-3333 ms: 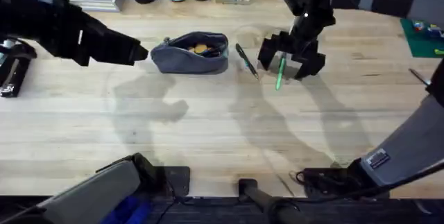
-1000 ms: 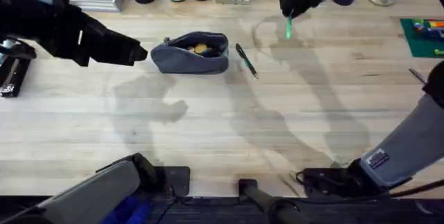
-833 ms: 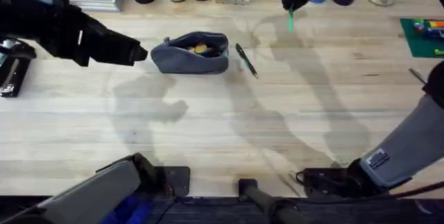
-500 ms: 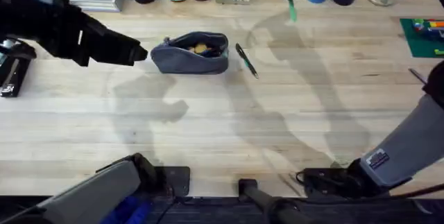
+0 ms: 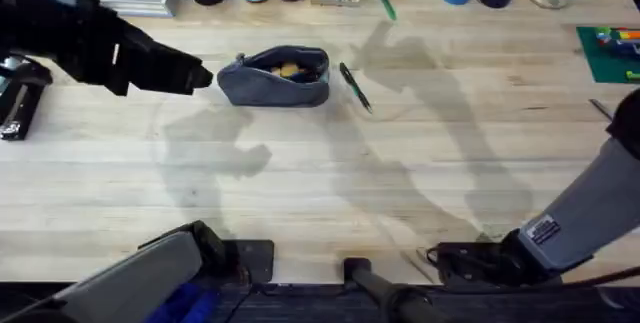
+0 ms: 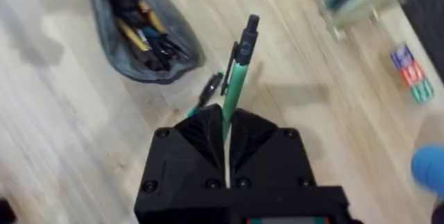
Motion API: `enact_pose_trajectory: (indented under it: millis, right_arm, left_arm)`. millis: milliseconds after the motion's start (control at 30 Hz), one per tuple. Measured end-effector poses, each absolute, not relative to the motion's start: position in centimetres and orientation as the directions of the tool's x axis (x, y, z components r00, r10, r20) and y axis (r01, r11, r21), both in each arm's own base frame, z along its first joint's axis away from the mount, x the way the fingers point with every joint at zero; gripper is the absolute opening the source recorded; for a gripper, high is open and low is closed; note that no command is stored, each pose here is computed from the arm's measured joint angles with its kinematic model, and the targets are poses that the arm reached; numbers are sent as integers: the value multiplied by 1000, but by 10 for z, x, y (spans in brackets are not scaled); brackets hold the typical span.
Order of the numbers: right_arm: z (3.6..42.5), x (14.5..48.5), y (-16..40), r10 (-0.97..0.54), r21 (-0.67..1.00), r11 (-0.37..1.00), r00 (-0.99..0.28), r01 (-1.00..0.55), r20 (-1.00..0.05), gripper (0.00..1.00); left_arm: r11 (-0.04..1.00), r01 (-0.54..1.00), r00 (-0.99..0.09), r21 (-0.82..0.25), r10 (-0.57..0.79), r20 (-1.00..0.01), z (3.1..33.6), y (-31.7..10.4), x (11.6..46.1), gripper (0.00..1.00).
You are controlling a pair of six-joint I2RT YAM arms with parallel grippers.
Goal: Unzip the bag, pick up the pens from the table one at a time and place them inside, then zip the bag closed.
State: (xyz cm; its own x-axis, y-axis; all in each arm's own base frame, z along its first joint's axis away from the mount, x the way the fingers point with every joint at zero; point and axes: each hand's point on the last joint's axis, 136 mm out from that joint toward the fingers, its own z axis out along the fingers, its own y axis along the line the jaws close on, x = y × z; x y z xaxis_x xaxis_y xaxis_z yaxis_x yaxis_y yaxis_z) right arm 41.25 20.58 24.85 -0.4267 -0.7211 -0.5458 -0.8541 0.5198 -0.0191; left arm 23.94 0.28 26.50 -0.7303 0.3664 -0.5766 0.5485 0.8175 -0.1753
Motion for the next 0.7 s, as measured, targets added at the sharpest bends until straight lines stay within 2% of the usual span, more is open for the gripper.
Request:
enact_pose_trajectory:
  millis: [433, 700]
  right_arm:
    - [252, 378, 264, -833, -160, 131, -22, -978, -553, 32]
    - [253, 365, 285, -833, -209, 19, 100, -978, -545, 31]
  left_arm:
    - [818, 549, -730, -175, 366, -577, 265, 3, 239, 995]
    - [818, 548, -730, -175, 366, -576, 265, 3, 239, 995]
